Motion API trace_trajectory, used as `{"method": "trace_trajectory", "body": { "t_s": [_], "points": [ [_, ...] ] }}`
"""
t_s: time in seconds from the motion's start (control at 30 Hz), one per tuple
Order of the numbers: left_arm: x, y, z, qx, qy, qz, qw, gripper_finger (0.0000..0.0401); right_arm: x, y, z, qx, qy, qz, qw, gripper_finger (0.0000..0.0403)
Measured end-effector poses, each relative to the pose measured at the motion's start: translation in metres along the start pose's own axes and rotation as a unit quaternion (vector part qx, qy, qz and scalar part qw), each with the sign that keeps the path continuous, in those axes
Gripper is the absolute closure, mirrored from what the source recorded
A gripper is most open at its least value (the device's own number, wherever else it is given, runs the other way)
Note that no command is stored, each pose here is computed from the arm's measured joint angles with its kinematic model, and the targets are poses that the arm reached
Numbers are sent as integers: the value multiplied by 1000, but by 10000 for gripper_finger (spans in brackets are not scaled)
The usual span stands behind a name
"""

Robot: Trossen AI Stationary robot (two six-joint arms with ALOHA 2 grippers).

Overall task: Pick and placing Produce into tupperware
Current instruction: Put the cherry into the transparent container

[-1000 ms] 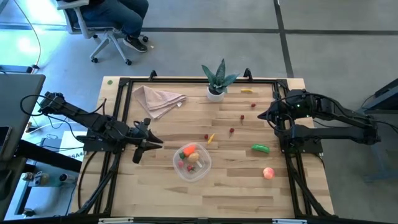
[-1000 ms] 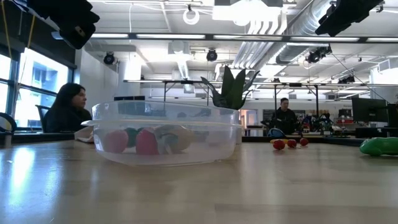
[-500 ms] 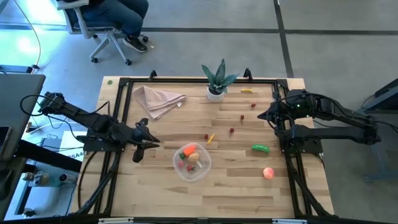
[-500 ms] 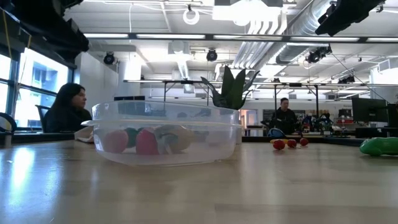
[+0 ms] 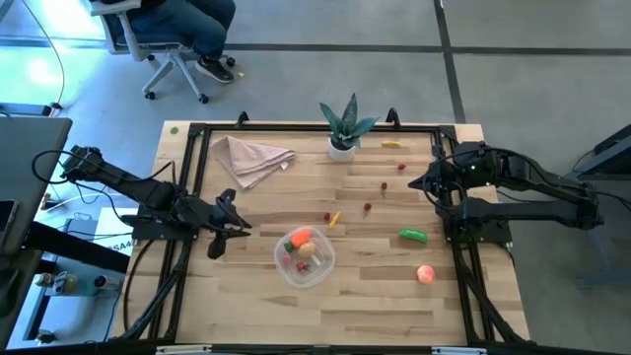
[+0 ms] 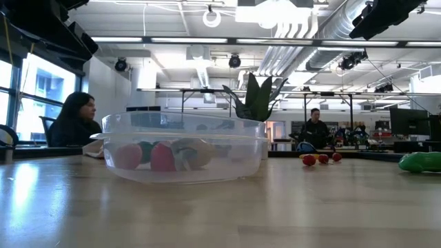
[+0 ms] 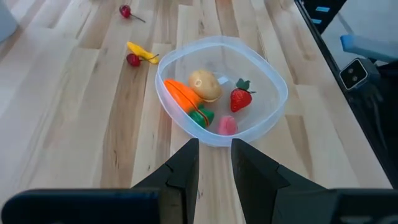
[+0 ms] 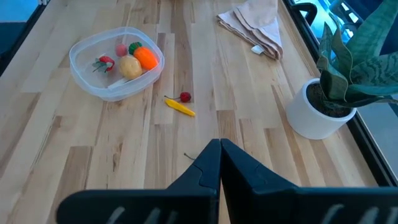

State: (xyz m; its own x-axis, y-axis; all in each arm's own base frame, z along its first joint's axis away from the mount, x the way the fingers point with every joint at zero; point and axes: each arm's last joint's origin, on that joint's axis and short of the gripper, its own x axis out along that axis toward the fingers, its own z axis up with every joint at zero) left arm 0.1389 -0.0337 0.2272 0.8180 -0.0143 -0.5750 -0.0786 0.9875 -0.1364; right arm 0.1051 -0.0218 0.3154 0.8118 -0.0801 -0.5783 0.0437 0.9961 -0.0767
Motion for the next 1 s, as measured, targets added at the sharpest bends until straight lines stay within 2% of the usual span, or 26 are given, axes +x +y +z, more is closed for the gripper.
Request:
{"method": "trace_trajectory", "body": {
  "t_s": [0.27, 0.47, 0.7, 0.87, 1.0],
  "points": [
    [0, 0, 0, 1, 0, 1, 1000, 318, 0, 0, 0, 5, 0, 0, 1000, 402],
    [0, 0, 0, 1, 0, 1, 1000, 318, 0, 0, 2, 85, -12, -1, 996, 402],
    [0, 0, 0, 1, 0, 1, 1000, 318, 3, -3, 19, 124, -82, 13, 989, 400],
    [0, 0, 0, 1, 0, 1, 1000, 318, 24, -8, 36, 105, -113, 6, 988, 369],
    [0, 0, 0, 1, -1, 1, 1000, 318, 50, -16, 42, 136, -85, -49, 986, 325]
  ]
}}
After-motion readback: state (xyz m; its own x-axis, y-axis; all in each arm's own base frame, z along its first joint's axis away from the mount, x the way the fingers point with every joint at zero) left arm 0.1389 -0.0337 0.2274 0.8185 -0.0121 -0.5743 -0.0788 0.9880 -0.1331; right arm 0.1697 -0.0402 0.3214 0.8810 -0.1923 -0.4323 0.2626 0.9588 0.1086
